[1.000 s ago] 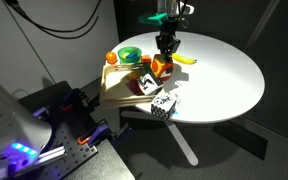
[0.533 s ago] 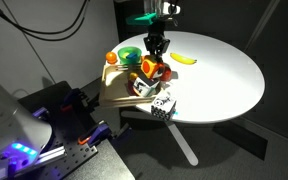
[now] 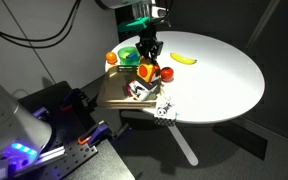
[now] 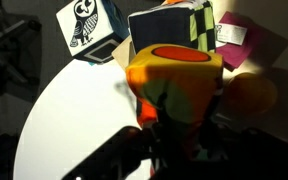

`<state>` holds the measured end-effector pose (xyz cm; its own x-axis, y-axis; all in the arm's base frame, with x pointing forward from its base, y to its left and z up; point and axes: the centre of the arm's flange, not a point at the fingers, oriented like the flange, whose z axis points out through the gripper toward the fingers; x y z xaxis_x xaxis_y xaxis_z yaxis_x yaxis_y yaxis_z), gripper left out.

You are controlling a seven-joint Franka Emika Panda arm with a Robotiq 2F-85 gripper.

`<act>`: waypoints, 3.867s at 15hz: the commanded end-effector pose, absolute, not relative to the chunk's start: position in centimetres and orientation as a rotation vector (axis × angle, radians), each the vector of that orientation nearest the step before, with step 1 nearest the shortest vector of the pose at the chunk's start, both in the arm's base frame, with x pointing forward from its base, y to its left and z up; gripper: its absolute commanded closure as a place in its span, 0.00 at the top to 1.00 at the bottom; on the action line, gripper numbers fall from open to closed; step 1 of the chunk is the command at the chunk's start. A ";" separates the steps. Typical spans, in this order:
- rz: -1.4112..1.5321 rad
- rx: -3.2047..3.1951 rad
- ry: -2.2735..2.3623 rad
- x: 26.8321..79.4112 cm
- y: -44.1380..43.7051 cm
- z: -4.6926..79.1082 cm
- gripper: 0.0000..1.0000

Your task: Put the soft orange block on the tray

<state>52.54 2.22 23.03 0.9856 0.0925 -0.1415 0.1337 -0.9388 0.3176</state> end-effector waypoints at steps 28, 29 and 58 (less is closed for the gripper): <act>-0.129 3.108 0.127 44.0 1.9 25.0 1.00; -0.123 3.117 0.109 43.8 1.9 25.4 1.00; -0.137 3.067 -0.137 38.8 0.7 37.7 1.00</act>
